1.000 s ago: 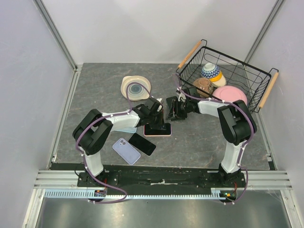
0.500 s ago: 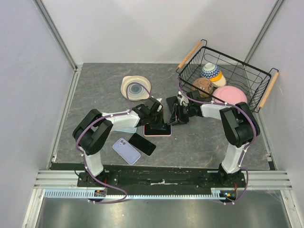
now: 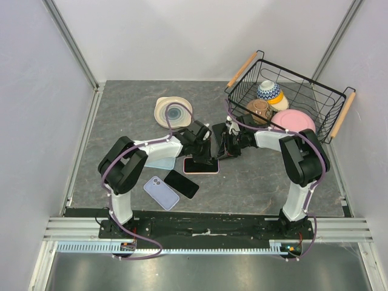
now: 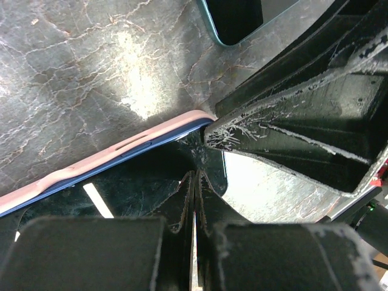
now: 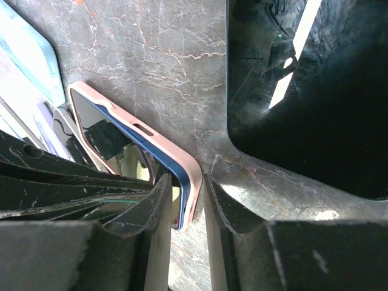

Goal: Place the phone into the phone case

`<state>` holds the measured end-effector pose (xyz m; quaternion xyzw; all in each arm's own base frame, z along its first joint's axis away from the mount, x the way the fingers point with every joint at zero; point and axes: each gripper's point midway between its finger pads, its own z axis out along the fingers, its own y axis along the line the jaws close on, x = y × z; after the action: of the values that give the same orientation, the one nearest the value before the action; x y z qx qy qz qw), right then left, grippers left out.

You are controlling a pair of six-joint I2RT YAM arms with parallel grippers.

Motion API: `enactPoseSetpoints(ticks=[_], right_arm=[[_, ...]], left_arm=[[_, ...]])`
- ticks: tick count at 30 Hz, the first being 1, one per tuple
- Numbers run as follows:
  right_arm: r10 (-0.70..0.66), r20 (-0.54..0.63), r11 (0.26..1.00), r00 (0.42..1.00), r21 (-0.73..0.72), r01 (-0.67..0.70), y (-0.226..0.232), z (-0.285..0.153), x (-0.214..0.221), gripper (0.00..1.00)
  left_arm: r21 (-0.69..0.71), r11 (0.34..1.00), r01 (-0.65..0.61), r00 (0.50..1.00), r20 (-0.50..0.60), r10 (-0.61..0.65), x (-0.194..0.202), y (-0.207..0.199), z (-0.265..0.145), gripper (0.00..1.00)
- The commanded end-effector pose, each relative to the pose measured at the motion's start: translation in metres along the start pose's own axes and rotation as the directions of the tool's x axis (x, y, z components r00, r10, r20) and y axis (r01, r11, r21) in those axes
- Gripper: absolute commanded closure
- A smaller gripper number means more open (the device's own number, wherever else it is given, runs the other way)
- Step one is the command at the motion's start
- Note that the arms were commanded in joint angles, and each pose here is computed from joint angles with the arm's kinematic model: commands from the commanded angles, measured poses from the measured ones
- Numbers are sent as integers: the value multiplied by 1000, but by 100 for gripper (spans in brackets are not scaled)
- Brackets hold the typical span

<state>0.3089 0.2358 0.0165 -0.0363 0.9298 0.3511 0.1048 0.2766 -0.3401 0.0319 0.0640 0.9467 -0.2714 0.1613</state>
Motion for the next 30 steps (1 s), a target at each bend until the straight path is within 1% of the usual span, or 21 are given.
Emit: enactPoseSetpoints(ticks=[1,8,11,13,17,21,22,23,25,26,28,29,30], right_arm=[[45,-116,934,992,358,-1,-83,6,47,70],[18,-162,883,987,465,61,-92,10,56,73],[-15,-186,842,983,527,113,-95,10,58,74],[-35,-212,802,977,578,154,-99,8,62,74],[-36,-217,766,975,621,167,-101,9,65,74],[-46,-198,787,979,597,157,-93,10,63,72],[-46,-200,810,979,566,154,-86,11,64,71],[-45,-207,833,977,532,151,-79,13,66,70],[-56,-184,861,981,489,141,-66,14,59,68],[-63,-178,878,982,458,139,-58,14,58,66],[-64,-147,911,987,395,118,-39,13,52,64],[-68,-137,920,988,374,115,-33,12,50,61],[-72,-122,930,990,351,111,-26,11,46,58]], left_arm=[[-211,977,22,997,-74,-38,18,46,8,98],[-263,965,19,992,-117,-51,25,56,12,98],[-279,960,18,990,-126,-56,27,59,14,98],[-287,958,18,991,-124,-55,27,60,14,98],[-289,957,9,993,-113,-43,24,60,13,98],[-250,968,0,997,-75,-20,17,52,6,98],[-237,972,-4,998,-69,-13,17,51,4,98],[-192,981,-13,1000,-25,8,7,39,-2,98],[-160,987,-14,1000,2,15,5,34,-10,98],[-116,993,-21,999,47,27,-4,21,-20,98],[-91,996,-19,997,76,26,-5,18,-29,96],[-60,998,-26,992,118,33,-12,9,-41,92],[-64,998,-18,992,126,26,-10,12,-45,90]])
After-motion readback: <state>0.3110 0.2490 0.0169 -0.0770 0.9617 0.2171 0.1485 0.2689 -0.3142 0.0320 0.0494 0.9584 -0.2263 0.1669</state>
